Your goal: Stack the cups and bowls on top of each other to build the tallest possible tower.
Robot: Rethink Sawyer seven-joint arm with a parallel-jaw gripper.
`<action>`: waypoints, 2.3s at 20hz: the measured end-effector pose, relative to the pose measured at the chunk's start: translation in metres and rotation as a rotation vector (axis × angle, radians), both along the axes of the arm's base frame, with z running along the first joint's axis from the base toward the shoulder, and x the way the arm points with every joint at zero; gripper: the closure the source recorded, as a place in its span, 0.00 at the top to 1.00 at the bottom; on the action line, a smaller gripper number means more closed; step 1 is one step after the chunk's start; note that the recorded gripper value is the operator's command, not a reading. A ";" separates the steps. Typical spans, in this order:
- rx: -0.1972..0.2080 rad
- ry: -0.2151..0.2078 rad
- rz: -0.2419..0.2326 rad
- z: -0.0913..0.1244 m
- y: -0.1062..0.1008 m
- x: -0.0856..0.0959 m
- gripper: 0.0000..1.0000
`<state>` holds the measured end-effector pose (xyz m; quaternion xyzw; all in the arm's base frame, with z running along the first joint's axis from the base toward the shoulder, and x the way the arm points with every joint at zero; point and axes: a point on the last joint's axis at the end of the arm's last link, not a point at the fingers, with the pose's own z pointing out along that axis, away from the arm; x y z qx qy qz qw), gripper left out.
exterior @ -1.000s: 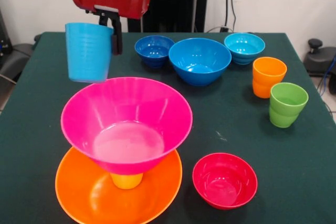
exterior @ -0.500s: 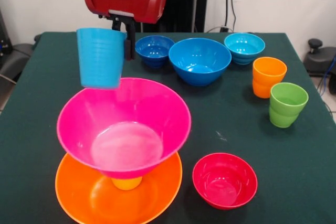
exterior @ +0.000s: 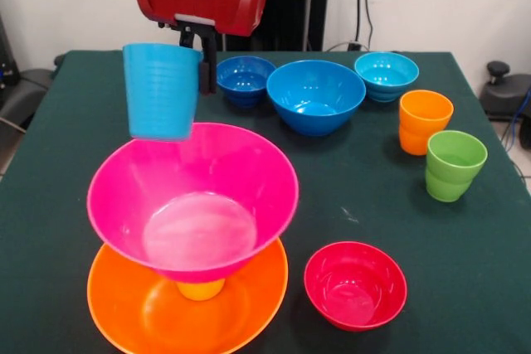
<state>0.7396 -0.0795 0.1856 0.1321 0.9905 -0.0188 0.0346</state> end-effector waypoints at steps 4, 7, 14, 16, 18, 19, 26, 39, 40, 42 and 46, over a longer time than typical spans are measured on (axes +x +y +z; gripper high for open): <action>0.000 0.002 0.000 -0.001 0.000 0.000 0.00; 0.000 0.005 0.000 -0.003 0.000 -0.001 0.00; 0.001 0.021 -0.001 -0.013 -0.002 -0.004 0.00; 0.000 0.025 -0.001 -0.015 -0.002 -0.005 0.00; 0.000 0.028 0.000 -0.017 -0.001 -0.005 0.00; 0.000 0.029 0.000 -0.018 -0.001 -0.006 0.00; -0.002 0.027 0.003 -0.016 0.001 -0.006 0.00; -0.021 -0.002 0.002 0.013 -0.001 -0.008 0.00; -0.021 -0.003 0.002 0.014 -0.002 -0.009 0.00; -0.022 -0.003 0.001 0.014 -0.003 -0.009 0.00; -0.022 -0.001 -0.002 0.013 -0.004 -0.010 0.00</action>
